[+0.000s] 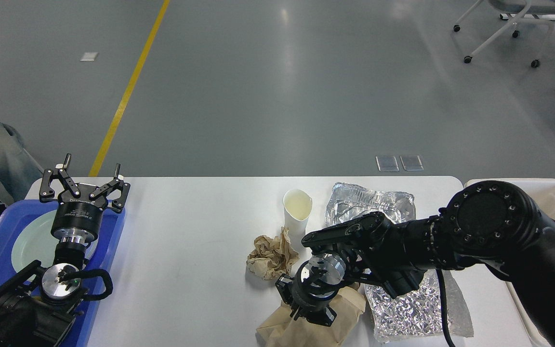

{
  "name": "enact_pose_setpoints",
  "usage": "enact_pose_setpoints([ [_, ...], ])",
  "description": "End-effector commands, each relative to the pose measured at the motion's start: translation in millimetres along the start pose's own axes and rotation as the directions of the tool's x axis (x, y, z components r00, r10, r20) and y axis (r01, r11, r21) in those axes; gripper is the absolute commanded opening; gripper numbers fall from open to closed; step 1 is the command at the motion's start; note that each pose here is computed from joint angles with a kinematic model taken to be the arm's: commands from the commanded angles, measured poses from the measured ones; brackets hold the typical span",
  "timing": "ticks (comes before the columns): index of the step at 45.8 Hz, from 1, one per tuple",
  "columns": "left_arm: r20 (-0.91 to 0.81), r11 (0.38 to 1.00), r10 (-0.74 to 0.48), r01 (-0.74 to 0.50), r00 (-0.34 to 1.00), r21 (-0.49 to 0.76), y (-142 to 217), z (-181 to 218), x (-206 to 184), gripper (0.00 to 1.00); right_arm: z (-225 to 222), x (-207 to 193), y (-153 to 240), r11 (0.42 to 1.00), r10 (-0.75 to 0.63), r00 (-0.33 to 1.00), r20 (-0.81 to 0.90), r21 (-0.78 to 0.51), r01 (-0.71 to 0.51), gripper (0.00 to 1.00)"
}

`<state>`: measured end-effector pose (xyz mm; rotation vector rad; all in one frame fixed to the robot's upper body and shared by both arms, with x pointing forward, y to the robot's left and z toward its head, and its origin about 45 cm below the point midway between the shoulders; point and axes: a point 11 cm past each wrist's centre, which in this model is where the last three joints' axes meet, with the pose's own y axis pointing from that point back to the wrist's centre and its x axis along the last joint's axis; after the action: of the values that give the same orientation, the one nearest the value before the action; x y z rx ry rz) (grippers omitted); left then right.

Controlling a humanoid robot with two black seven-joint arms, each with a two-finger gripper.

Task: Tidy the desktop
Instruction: 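Lower the right gripper onto the brown paper bag and grasp it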

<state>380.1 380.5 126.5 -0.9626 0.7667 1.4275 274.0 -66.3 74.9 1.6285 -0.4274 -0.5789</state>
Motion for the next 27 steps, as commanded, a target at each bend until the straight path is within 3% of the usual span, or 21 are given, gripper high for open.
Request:
enact_pose_setpoints([
  [1, 0.000, 1.000, 0.000, 0.000, 1.000, -0.001, 0.0, 0.1, 0.0, 0.96, -1.7, -1.3, 2.4, 1.000, -0.003, 1.000, -0.026, 0.002, 0.003, 0.00],
  [13, 0.000, 1.000, 0.000, 0.000, 1.000, 0.000, 0.0, -0.1, 0.0, 0.96, -16.8, -23.4, 24.2, 0.990, -0.139, 0.989, -0.038, 0.023, 0.140, 0.00],
  [18, 0.000, 1.000, 0.000, 0.000, 1.000, 0.000, 0.0, -0.1, 0.0, 0.96, -24.2, -35.1, 49.3, 0.975, -0.217, 0.973, -0.076, 0.027, 0.219, 0.00],
  [27, 0.000, 1.000, 0.000, 0.000, 1.000, 0.000, 0.0, -0.1, 0.0, 0.96, -24.6, -34.3, 116.6, 0.969, -0.236, 0.947, -0.219, 0.018, 0.246, 0.00],
])
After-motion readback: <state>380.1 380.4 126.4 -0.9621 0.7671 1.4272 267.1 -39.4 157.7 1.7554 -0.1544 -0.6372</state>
